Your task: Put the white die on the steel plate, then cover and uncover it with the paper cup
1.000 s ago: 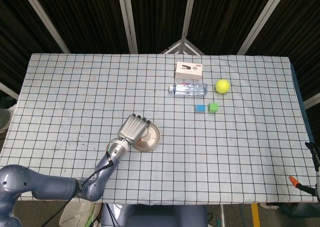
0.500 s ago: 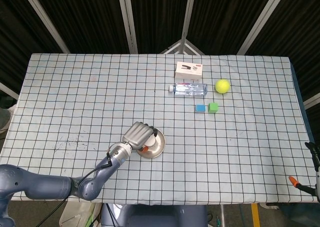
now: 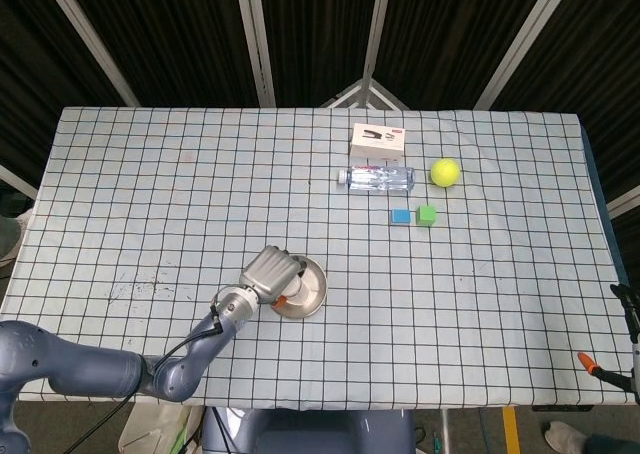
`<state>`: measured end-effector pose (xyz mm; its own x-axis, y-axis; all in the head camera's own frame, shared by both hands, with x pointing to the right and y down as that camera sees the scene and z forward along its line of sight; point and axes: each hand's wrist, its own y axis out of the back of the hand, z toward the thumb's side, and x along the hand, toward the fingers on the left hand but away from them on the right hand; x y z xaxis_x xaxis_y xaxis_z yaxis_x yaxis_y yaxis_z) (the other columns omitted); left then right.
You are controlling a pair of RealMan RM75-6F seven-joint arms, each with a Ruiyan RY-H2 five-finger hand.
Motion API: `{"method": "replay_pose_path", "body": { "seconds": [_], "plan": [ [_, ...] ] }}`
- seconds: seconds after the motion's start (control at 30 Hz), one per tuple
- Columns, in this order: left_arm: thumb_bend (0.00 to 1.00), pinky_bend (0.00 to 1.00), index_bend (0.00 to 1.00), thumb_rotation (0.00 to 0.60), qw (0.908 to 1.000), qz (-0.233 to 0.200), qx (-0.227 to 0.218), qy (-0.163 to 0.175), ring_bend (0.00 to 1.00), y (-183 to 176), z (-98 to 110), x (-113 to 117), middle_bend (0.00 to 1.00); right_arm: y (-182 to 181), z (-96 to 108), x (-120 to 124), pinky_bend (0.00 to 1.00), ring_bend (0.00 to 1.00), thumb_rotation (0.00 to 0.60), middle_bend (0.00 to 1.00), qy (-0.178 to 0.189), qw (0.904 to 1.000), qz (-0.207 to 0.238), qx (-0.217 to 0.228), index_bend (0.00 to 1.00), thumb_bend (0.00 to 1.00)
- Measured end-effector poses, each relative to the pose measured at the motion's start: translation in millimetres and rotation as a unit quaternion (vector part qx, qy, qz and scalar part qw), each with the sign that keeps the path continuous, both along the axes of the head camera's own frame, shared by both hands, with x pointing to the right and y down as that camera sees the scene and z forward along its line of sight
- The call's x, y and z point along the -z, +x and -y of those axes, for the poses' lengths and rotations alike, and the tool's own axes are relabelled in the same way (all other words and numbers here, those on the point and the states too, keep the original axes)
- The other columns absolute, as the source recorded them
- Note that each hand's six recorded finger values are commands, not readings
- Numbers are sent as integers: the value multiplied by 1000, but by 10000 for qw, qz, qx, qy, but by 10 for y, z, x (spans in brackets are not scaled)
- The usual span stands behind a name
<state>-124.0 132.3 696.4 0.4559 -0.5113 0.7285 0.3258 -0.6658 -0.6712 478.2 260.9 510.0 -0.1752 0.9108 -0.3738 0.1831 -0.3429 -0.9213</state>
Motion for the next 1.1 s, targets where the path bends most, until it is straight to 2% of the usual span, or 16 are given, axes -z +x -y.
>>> {"method": "replay_pose_path", "body": {
  "seconds": [0.2,0.4,0.57,0.83,1.1],
  "plan": [
    [488,403,556,600,9982,370,-11,467,379,-66,116,3,482,-8,-2,-14,20,95,600,136,-27,10000,5,3,130,127],
    [489,403,563,600,9929,325,-124,1136,382,-21,252,-7,485,-4,-1,-23,20,95,600,136,-40,10000,1,-8,130,127],
    [489,403,564,600,9886,148,-204,1482,382,42,272,-49,485,1,-1,-25,20,95,600,137,-51,10000,-5,-22,130,126],
    [488,403,565,600,9896,8,-256,1418,382,93,188,-132,485,-7,0,-20,20,95,600,136,-59,10000,19,-26,130,127],
    [495,403,570,600,9910,-532,-229,1205,389,161,139,-58,490,-12,-1,-27,20,95,600,137,-65,10000,22,-7,130,127]
  ]
}}
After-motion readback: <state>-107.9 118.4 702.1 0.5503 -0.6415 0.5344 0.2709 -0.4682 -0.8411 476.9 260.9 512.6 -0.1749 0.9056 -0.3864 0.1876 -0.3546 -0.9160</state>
